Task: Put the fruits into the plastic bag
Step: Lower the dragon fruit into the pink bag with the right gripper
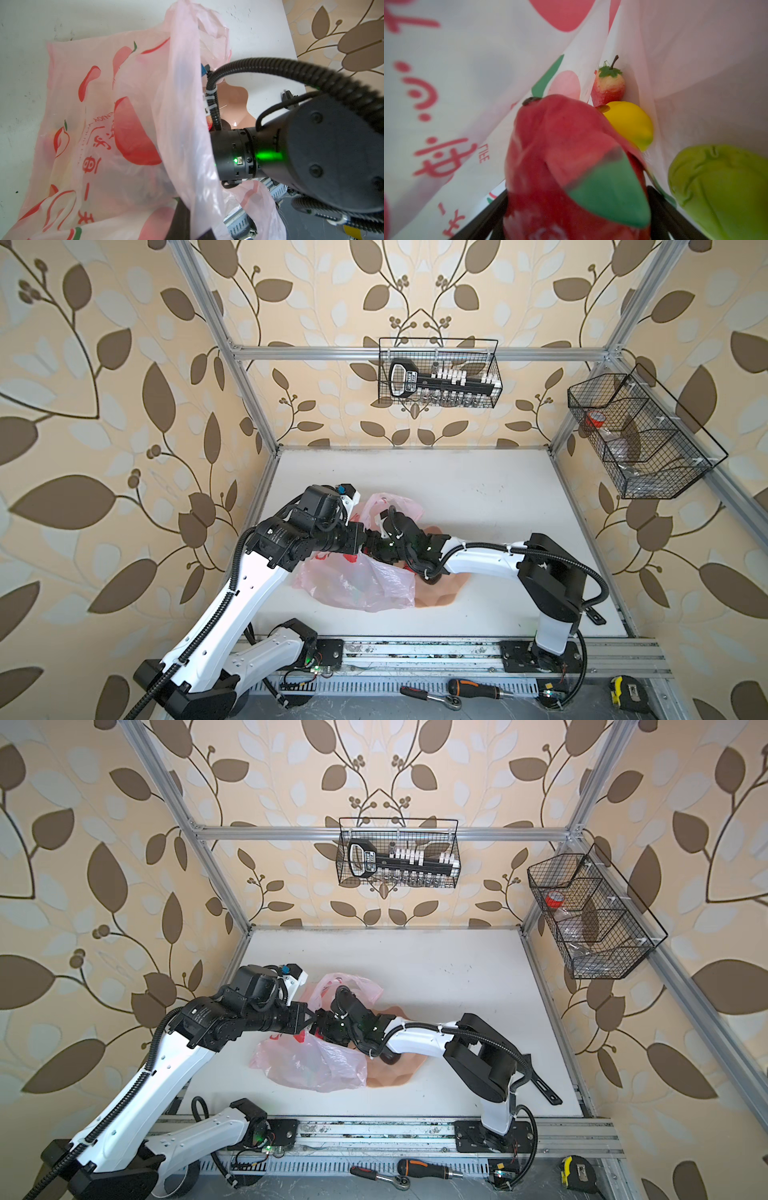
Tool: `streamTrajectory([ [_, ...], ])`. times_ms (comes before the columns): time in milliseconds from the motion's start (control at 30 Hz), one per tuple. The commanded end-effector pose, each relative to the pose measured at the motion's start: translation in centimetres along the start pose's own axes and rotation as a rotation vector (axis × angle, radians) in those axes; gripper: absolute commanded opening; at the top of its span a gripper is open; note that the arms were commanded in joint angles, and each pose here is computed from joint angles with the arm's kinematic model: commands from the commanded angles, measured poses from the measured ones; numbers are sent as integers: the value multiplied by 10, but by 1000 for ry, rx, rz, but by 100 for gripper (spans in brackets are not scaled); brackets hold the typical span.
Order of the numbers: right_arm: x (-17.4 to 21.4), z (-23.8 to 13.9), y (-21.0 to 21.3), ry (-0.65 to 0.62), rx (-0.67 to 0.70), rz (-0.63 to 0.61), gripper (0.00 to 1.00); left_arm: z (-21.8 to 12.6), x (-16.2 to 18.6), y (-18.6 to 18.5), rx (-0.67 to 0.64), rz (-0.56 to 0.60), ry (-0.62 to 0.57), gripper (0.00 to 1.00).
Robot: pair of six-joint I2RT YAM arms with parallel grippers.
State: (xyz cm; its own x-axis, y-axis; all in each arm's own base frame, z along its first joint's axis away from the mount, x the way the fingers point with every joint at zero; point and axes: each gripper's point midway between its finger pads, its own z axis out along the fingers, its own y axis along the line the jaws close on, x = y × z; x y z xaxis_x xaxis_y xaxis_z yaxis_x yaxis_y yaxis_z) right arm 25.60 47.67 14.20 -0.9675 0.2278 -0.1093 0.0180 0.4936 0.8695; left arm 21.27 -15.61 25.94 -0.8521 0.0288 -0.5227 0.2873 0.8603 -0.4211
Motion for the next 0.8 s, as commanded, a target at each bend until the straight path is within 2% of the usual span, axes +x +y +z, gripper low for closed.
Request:
streamTrajectory([
  [0, -5, 6, 30, -14, -61, 9, 41, -12, -13, -11, 49, 9, -62, 0],
  [167, -6, 23, 19, -2, -54, 82, 53, -11, -13, -11, 49, 11, -62, 0],
  [367, -3, 29, 21, 18, -70, 92, 84, -10, -12, -9, 40, 11, -61, 0],
  [433, -3, 25, 25, 18, -76, 78, 91, -11, -12, -8, 34, 15, -64, 0],
  [633, -2, 10, 34, 26, -68, 40, 100, -11, -11, -3, 9, 20, -60, 0],
  [767, -1, -5, 34, 19, -32, 11, 100, -12, -11, -2, -2, 26, -63, 0],
])
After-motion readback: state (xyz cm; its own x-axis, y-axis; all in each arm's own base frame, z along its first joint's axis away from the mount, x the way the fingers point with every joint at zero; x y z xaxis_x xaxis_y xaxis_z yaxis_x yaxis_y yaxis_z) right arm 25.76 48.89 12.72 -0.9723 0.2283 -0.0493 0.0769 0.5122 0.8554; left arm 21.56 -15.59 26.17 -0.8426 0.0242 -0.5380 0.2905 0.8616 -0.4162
